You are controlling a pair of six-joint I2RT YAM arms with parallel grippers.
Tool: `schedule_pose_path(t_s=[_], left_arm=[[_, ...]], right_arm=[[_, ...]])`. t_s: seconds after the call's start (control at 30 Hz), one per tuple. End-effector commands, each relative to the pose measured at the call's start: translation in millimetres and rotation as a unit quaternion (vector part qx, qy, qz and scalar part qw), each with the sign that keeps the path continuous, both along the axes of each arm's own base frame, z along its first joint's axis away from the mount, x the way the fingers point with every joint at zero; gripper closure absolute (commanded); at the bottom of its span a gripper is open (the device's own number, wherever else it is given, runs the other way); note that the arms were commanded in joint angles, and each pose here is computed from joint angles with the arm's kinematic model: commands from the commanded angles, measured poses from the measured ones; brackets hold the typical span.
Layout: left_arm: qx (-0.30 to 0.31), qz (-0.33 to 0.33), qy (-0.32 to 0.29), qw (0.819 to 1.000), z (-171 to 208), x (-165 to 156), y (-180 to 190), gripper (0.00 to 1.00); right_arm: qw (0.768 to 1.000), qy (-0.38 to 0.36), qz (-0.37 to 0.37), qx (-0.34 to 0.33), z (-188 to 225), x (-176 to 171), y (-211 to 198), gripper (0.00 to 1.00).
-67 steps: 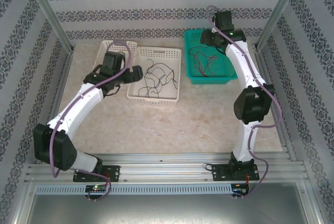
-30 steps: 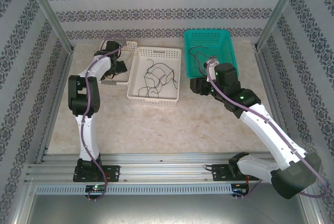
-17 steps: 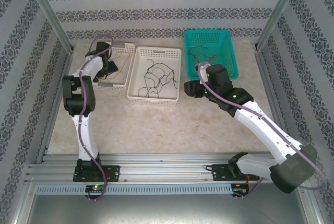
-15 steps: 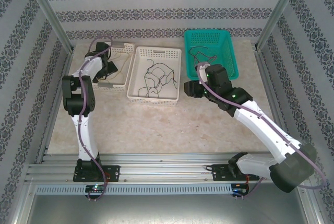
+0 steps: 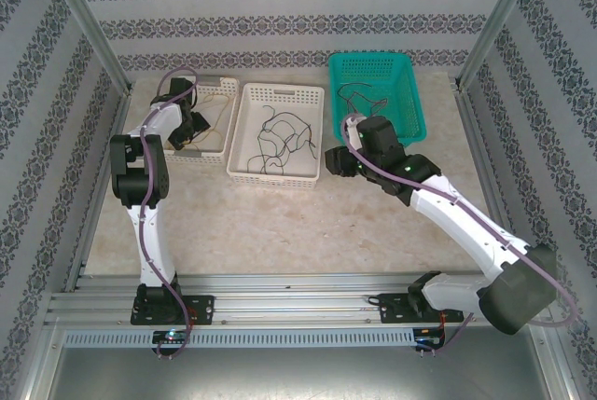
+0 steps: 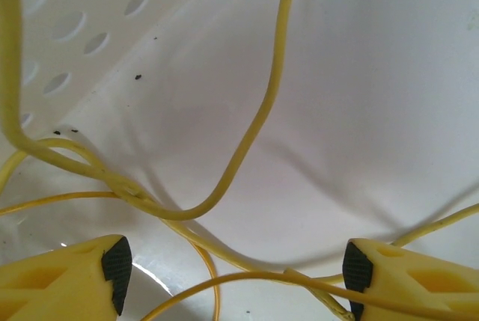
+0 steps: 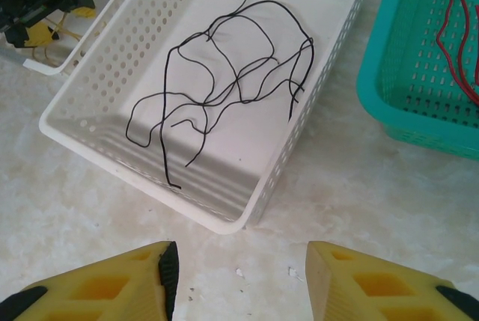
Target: Untangle the cables
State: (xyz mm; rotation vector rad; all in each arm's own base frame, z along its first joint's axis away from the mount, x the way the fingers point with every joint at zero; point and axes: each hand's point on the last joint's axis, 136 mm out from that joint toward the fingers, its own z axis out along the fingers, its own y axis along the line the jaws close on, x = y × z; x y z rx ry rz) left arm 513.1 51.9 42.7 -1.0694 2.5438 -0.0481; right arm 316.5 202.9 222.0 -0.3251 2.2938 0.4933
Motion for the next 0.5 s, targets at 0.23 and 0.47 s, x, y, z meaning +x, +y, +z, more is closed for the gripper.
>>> schedule_pose_path(t_s=[0.23, 0.47], left_arm=[[0.005, -0.020, -0.094, 0.995, 75.5, 21.5, -16.7, 0.04], [0.010, -0.031, -0.128, 0.991, 110.7, 22.3, -24.1, 0.00]], right_arm=[[1.000, 0.004, 0.011, -0.016, -10.1, -1.1, 11.4, 0.48], [1.000, 0.004, 0.019, -0.018, -8.5, -2.7, 17.3, 0.47]])
